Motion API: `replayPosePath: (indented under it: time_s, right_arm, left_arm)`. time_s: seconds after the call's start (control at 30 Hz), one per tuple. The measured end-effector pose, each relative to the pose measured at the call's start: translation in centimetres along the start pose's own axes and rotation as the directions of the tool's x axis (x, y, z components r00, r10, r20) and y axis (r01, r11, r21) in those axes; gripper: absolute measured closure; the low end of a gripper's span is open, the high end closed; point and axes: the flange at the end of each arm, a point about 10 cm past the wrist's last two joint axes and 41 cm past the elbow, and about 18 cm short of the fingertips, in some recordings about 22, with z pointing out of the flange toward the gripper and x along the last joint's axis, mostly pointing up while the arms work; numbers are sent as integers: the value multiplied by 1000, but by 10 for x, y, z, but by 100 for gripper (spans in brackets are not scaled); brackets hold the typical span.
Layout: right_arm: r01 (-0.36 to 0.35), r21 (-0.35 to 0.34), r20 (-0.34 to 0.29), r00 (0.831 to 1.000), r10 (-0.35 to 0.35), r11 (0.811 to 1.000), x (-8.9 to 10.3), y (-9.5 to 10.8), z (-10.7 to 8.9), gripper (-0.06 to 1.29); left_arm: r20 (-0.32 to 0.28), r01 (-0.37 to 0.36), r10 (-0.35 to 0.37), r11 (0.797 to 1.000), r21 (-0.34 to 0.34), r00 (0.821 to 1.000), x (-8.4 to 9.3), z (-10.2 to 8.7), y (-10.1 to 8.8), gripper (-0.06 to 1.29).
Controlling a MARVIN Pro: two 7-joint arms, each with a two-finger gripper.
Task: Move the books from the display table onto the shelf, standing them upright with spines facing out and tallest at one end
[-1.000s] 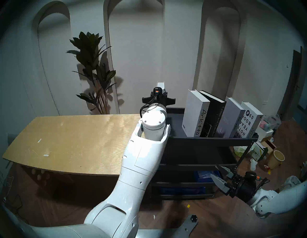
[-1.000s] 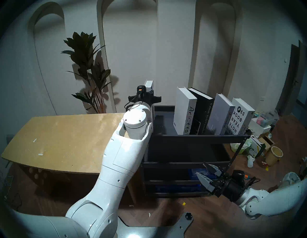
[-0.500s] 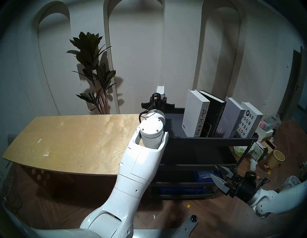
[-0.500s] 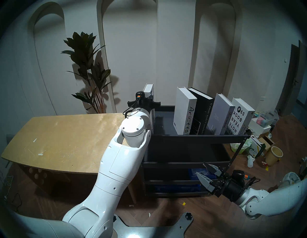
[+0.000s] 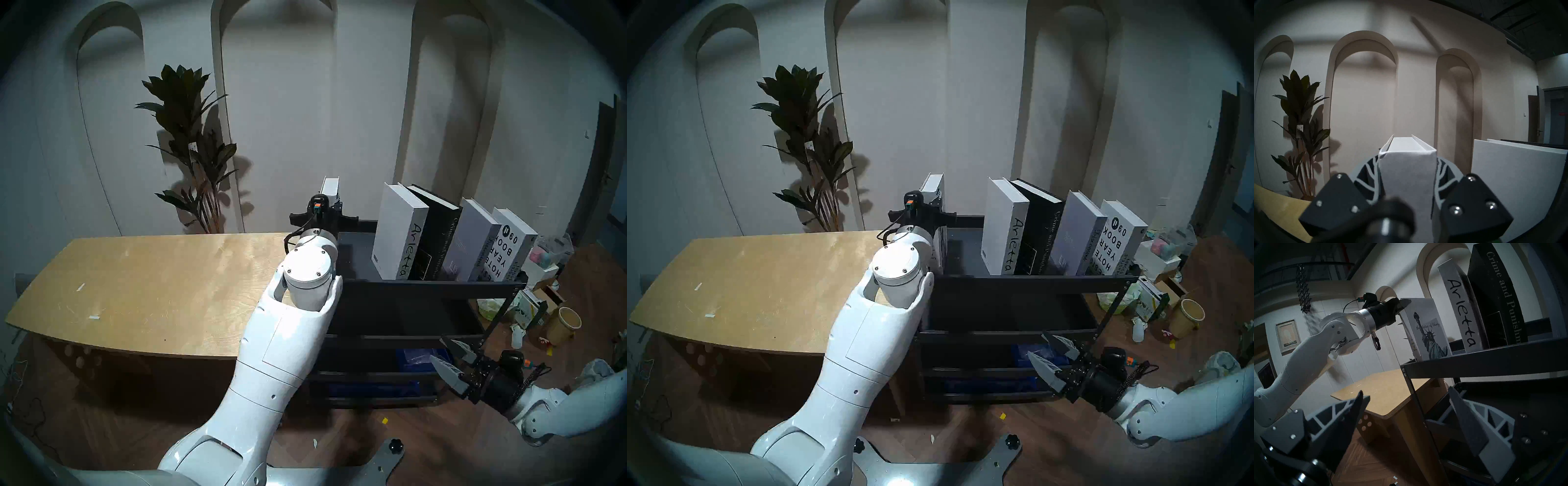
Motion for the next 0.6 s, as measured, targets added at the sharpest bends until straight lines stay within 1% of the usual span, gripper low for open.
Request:
replayPosePath:
  time_s: [0.6]
  right_arm:
    - [0,0,0,1000,0,1000,0,0,0,0]
  left_arm:
    - [2,1,-1,999,-33,1000,-5,-10,8,84]
